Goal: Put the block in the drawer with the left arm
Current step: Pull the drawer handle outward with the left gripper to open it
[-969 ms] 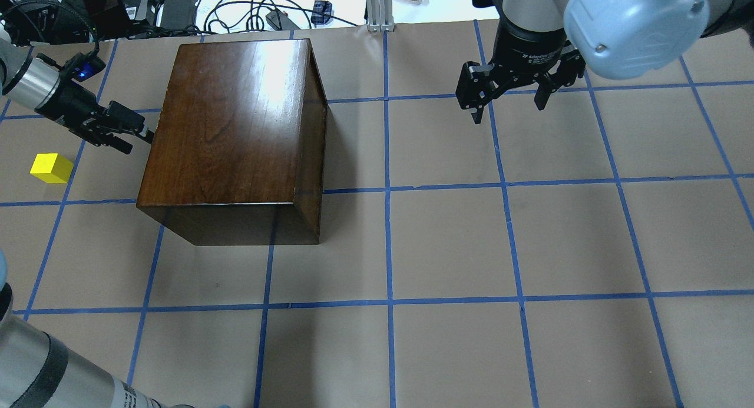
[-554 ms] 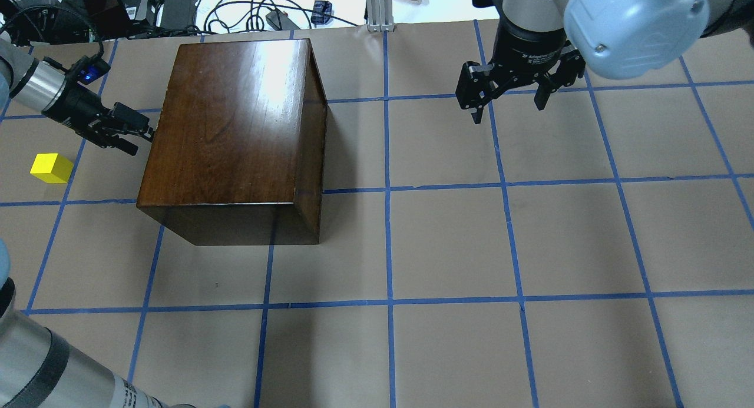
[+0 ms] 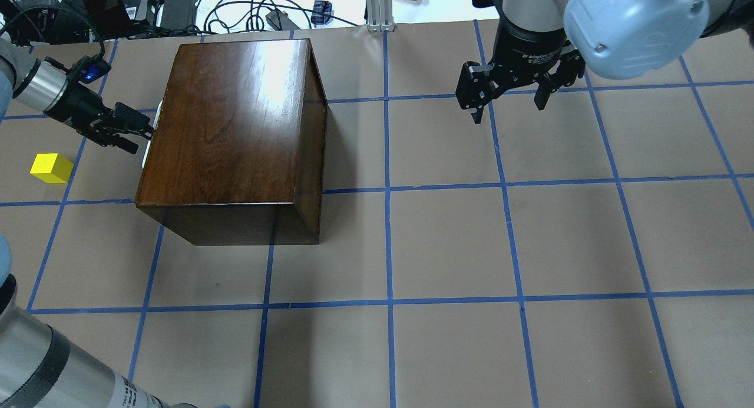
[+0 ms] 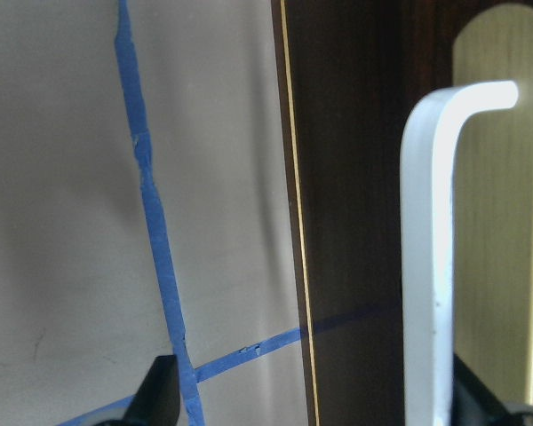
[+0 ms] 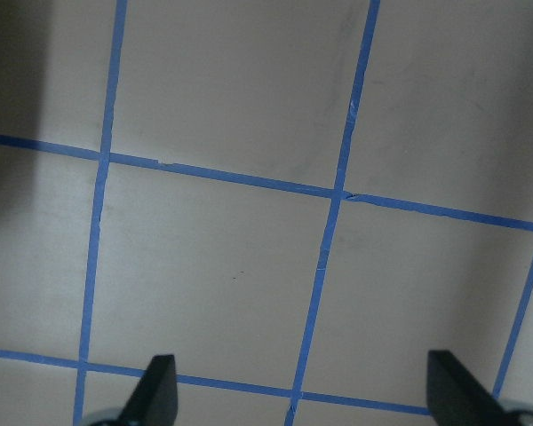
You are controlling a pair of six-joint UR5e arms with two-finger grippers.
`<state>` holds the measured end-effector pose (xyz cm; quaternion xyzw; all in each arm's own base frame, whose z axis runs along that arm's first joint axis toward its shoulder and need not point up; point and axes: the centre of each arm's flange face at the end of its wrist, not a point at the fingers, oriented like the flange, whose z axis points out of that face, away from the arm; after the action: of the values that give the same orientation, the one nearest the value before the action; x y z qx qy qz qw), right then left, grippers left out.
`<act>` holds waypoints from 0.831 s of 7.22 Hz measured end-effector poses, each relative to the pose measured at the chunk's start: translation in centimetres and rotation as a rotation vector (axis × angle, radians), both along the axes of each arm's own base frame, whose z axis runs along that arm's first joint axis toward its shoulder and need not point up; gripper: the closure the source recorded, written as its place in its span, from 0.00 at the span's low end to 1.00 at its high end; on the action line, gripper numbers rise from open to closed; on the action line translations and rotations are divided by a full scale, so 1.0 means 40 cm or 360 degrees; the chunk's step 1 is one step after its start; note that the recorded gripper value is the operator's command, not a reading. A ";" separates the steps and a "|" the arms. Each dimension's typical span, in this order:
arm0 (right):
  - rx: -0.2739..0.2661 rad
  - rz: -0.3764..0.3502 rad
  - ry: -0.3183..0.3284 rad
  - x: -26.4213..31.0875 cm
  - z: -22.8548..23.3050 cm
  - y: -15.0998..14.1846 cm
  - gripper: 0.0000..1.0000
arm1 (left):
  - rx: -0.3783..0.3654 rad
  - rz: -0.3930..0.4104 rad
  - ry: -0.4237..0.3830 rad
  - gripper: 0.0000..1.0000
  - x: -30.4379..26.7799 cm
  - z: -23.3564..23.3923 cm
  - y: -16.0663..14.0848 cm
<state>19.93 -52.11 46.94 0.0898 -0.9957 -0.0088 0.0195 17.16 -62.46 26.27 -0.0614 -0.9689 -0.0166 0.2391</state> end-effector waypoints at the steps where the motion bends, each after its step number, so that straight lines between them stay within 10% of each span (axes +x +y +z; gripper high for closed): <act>1: 0.0000 0.0000 0.0000 0.000 0.000 0.000 0.00 | -0.0010 -0.0003 -0.0011 0.00 0.006 0.005 -0.001; 6: 0.0000 -0.0001 0.0000 0.000 0.000 0.000 0.00 | -0.0025 0.0149 -0.0046 0.00 0.181 0.012 0.058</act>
<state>19.93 -52.11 46.94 0.0896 -0.9957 -0.0089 0.0195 24.38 -60.16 26.77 -0.0176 -0.9742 0.0014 0.2250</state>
